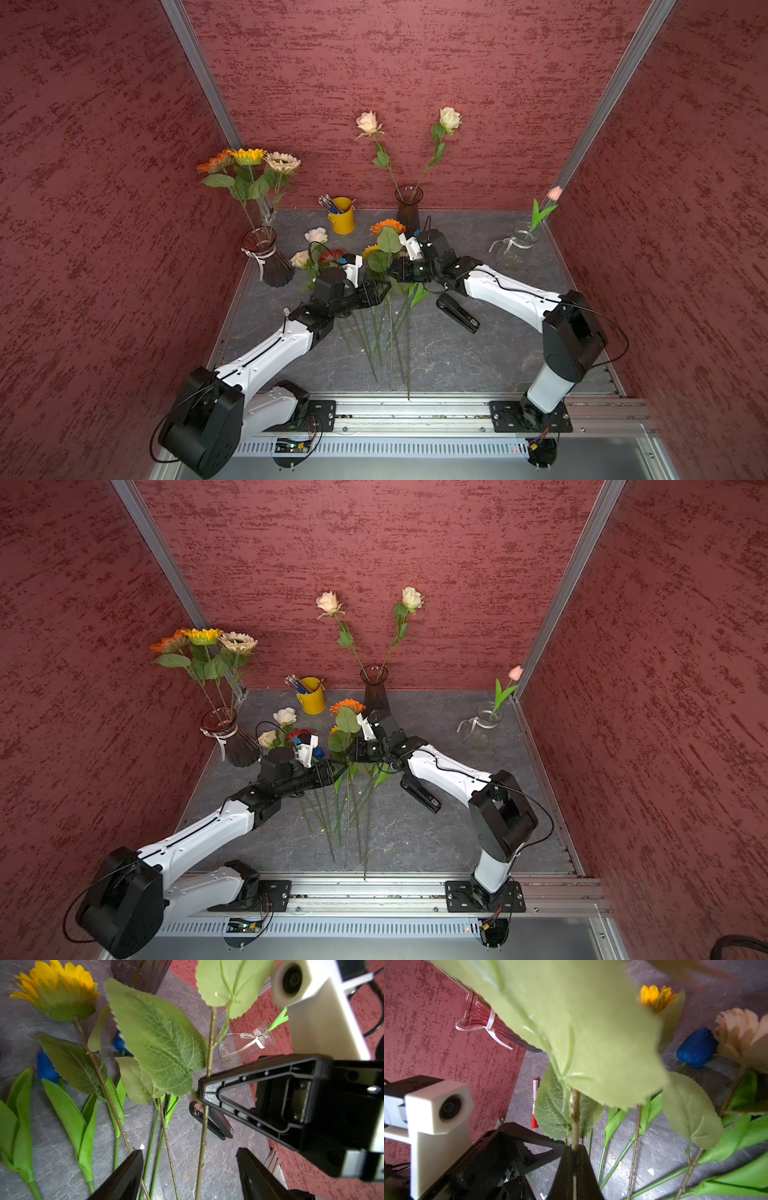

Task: Arrange the flowers in different vases according to their variety
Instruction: Pick up the flower at the center of the board.

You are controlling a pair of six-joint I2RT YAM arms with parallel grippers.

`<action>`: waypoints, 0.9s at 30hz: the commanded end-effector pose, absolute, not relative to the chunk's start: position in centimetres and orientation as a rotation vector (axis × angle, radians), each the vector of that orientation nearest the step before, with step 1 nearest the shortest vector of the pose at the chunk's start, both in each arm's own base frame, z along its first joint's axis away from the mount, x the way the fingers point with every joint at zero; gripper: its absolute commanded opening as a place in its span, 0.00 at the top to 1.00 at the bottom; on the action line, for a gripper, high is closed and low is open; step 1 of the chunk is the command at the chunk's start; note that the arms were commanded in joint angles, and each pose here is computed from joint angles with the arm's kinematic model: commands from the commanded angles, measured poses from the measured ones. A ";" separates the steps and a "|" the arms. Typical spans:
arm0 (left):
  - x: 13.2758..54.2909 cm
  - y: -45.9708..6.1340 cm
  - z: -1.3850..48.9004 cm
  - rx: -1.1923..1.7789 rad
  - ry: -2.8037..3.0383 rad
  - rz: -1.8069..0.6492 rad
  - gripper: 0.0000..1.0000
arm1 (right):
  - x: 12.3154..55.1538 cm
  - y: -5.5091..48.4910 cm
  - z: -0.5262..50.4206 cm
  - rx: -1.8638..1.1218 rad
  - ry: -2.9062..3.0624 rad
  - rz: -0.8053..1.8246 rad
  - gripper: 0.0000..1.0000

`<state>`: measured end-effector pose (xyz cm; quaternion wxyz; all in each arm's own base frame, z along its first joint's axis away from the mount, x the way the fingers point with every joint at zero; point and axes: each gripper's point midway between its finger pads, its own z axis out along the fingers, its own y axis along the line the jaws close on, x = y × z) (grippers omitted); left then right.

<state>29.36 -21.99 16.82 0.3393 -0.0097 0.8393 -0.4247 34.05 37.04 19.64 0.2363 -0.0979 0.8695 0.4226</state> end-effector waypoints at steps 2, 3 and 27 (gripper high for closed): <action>29.7 -23.4 18.1 0.025 2.137 -1.151 0.36 | 34.4 38.4 23.2 -0.311 2.290 1.237 1.00; 29.7 -23.5 18.1 0.028 2.137 -1.150 0.39 | 34.3 38.5 23.3 -0.315 2.288 1.244 1.00; 33.1 -5.5 37.3 -0.051 1.875 -0.316 1.00 | 31.5 30.2 28.6 -0.257 2.185 0.962 0.35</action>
